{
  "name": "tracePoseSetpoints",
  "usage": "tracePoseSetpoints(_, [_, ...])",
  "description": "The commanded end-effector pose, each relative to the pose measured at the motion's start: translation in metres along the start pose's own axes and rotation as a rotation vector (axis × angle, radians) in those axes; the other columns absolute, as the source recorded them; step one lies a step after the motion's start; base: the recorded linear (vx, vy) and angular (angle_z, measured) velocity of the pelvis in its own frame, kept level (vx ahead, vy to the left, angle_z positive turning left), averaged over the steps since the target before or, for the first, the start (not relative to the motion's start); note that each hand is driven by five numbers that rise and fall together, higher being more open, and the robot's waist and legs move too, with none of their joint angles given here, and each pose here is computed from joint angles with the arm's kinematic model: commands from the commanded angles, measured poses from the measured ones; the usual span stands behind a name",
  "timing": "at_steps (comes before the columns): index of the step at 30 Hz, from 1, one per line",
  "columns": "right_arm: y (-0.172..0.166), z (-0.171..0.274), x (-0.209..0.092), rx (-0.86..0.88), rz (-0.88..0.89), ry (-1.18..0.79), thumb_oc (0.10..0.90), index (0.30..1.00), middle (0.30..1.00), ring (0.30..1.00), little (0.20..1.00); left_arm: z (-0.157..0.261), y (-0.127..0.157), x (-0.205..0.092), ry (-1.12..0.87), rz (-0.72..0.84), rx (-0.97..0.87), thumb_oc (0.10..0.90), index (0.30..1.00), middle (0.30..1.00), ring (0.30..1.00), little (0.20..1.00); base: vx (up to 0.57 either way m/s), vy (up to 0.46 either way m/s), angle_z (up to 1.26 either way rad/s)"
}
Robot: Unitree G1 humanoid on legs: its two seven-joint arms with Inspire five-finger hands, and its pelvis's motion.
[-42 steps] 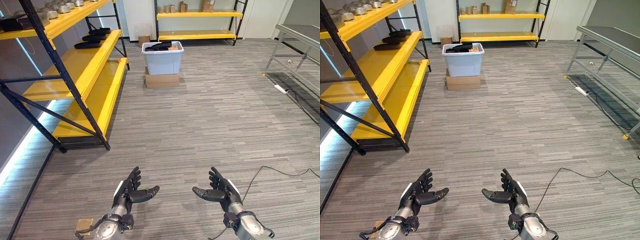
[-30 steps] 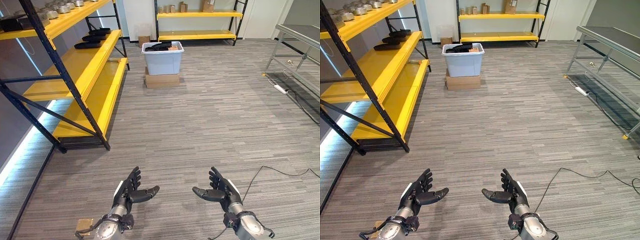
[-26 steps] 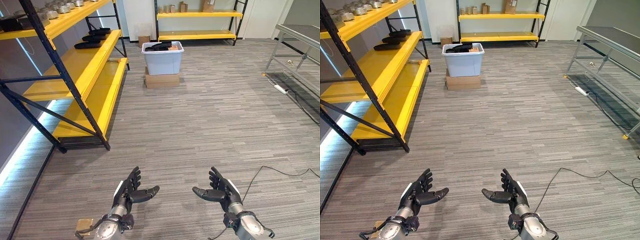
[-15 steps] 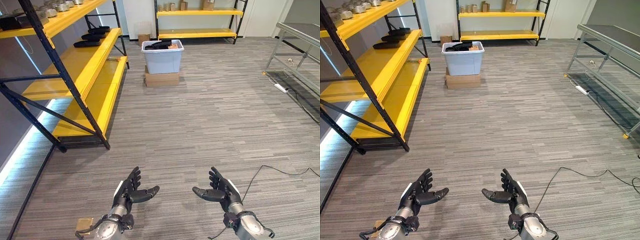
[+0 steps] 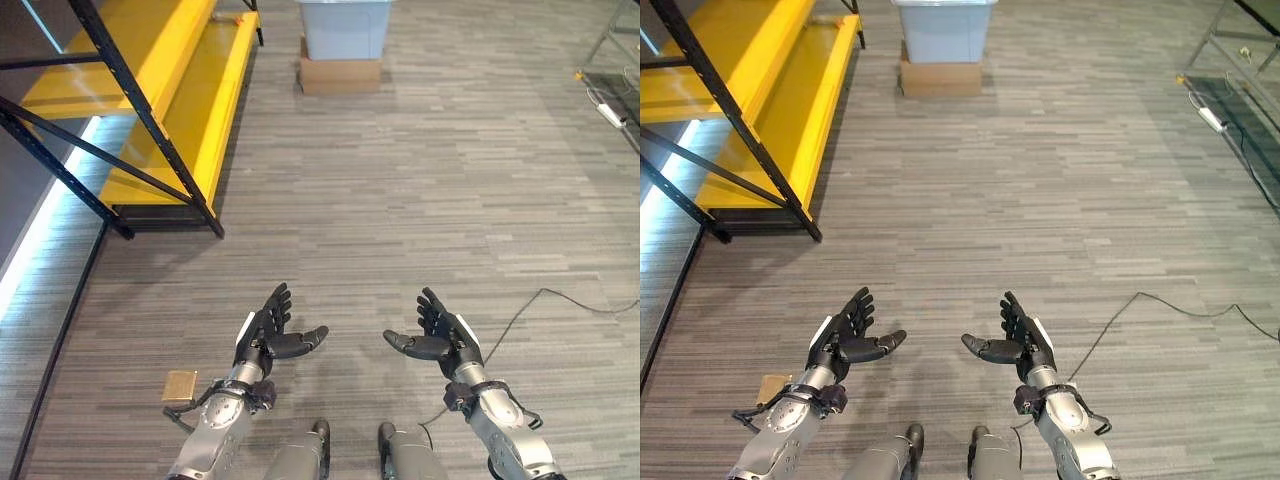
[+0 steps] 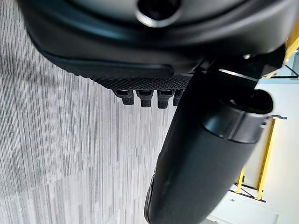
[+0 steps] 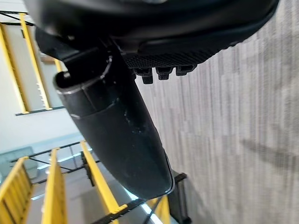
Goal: Move parts from the plastic box to the shelf.
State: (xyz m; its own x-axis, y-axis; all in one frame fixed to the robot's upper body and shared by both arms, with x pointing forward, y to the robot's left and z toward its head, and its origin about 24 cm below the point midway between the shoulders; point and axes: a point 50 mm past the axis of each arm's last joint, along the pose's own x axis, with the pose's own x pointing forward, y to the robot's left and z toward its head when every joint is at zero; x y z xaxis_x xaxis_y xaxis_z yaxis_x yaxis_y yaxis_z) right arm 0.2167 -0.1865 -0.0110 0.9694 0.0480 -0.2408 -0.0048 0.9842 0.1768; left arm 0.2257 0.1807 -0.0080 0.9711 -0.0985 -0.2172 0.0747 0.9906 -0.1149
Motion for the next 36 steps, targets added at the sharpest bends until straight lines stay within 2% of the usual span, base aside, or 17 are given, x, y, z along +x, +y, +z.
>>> tracePoseSetpoints(1, [0.024,0.037,0.008,0.042,0.092,-0.211,0.900,1.000,1.000,1.000,1.000,0.044,-0.002,0.005,-0.221,-0.030,0.037,0.900,1.000,1.000,1.000,1.000,-0.03,0.198,0.02])
tracePoseSetpoints(8, [0.022,0.037,0.007,0.082,0.074,-0.215,0.900,1.000,1.000,1.000,1.000,0.043,-0.002,0.007,-0.216,-0.019,0.044,0.900,1.000,1.000,1.000,1.000,0.20,0.028,-0.04])
tracePoseSetpoints(11, [0.014,0.036,0.008,0.083,0.010,-0.214,0.900,1.000,1.000,1.000,1.000,0.035,-0.001,0.006,-0.193,0.007,0.015,0.900,1.000,1.000,1.000,1.000,0.52,-0.122,0.39])
tracePoseSetpoints(20, [0.012,0.030,0.002,0.054,0.031,-0.181,0.900,1.000,1.000,1.000,1.000,0.021,0.002,-0.003,-0.136,0.018,-0.006,0.900,1.000,1.000,1.000,1.000,0.29,-0.141,0.01])
tracePoseSetpoints(26, [0.010,0.022,-0.006,0.013,0.059,-0.143,0.900,1.000,1.000,1.000,1.000,0.016,0.006,-0.011,-0.123,0.037,-0.024,0.900,1.000,1.000,1.000,1.000,0.34,-0.229,0.54])
tracePoseSetpoints(33, [0.000,0.031,-0.008,-0.041,0.036,-0.176,0.900,1.000,1.000,1.000,1.000,0.034,-0.006,-0.003,-0.195,-0.017,-0.072,0.900,1.000,1.000,1.000,1.000,0.15,-0.245,-0.19])
tracePoseSetpoints(36, [-0.004,0.034,-0.006,-0.053,0.014,-0.192,0.900,1.000,1.000,1.000,1.000,0.029,-0.009,-0.006,-0.180,-0.036,-0.083,0.900,1.000,1.000,1.000,1.000,0.19,-0.112,-0.11])
